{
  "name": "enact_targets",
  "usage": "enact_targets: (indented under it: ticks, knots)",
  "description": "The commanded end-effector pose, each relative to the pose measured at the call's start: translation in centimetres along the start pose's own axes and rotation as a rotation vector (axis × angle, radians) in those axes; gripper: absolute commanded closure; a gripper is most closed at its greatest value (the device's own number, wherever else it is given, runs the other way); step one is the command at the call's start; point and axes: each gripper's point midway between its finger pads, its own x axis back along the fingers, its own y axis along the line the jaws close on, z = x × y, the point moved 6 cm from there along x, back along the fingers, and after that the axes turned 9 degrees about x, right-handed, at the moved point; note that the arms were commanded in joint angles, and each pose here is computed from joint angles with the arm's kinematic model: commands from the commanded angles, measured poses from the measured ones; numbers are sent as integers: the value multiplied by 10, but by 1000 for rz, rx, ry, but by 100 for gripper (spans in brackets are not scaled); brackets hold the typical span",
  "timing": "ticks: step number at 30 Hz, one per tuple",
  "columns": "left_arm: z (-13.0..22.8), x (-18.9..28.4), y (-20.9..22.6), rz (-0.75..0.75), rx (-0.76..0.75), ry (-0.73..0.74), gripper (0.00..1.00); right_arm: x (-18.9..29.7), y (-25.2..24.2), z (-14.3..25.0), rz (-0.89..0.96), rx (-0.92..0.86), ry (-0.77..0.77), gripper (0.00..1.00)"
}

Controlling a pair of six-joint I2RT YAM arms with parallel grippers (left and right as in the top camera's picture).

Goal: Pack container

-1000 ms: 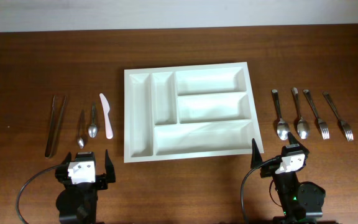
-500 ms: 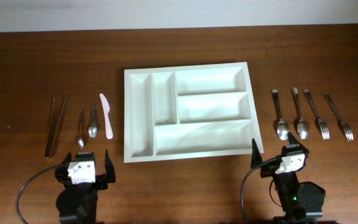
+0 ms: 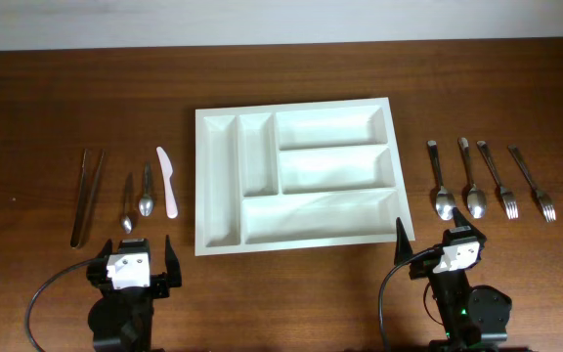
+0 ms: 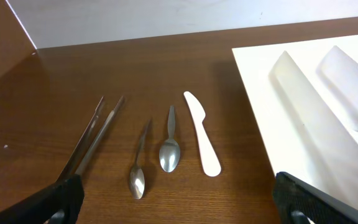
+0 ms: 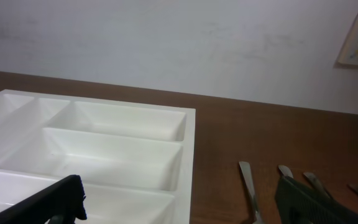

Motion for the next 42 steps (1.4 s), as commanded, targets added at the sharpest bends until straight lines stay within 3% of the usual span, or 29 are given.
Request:
enact_targets:
  ticks: [1, 27, 35, 42]
  knots:
    - [4, -1, 0, -5, -18, 2, 1, 0, -1, 3, 12, -7, 7, 1]
    - [4, -1, 0, -5, -18, 3, 1, 0, -3, -2, 27, -1, -22, 1]
    - [4, -1, 0, -5, -18, 3, 1, 3, -22, -39, 128, 6, -76, 1]
    - [4, -1, 0, -5, -18, 3, 1, -25, -48, -103, 118, 21, 76, 1]
